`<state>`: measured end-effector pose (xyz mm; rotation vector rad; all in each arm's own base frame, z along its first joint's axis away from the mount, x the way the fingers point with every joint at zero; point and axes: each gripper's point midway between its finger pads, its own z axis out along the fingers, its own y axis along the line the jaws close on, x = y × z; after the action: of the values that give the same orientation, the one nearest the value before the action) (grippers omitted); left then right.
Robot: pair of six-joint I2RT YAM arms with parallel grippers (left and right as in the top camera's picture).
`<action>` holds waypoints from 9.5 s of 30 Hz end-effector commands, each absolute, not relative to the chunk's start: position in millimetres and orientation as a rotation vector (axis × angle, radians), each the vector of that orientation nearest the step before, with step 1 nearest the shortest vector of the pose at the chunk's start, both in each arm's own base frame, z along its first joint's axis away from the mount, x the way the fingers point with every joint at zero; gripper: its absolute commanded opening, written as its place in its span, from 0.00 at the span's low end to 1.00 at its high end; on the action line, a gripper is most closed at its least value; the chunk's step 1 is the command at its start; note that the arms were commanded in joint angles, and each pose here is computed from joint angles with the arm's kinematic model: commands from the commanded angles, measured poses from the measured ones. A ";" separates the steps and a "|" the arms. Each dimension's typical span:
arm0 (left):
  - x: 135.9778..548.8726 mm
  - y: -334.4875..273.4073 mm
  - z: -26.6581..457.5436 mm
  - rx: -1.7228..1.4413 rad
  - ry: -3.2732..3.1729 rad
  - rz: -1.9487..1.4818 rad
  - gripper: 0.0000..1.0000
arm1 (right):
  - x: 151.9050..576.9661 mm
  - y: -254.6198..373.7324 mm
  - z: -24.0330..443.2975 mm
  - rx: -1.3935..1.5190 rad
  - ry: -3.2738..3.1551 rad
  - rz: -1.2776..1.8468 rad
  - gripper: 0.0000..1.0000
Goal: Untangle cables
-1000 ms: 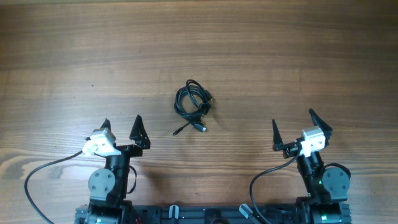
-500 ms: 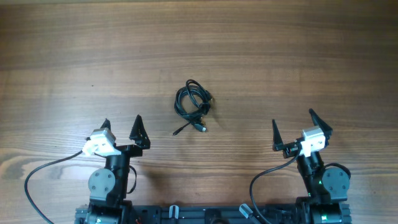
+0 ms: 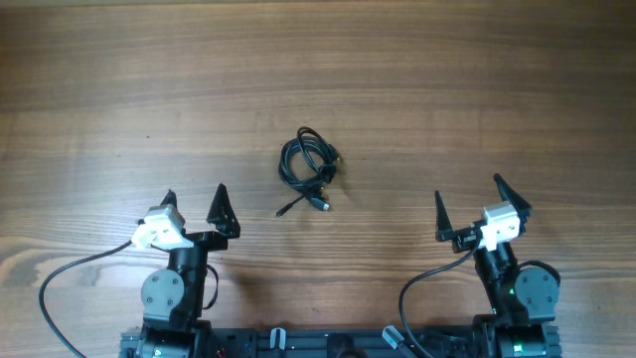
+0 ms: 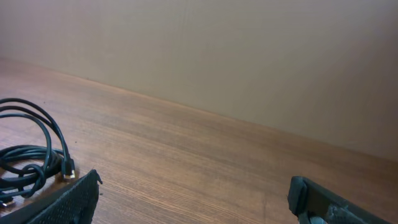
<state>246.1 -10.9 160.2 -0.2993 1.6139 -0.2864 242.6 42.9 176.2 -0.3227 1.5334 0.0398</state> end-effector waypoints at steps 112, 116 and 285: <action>245.9 -8.0 159.4 -0.294 1.614 -0.261 1.00 | 242.5 41.7 178.1 -0.317 1.525 0.030 1.00; 245.9 -8.0 159.4 -0.294 1.614 -0.261 1.00 | 242.5 41.7 178.1 -0.317 1.525 0.030 1.00; 234.8 -1.6 248.8 -0.301 1.320 -0.306 1.00 | 241.4 47.5 178.1 -0.335 1.521 0.049 1.00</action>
<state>241.3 -4.3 225.8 -0.3040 1.3498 -0.3141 241.6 48.4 176.2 -0.3400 1.5298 0.0575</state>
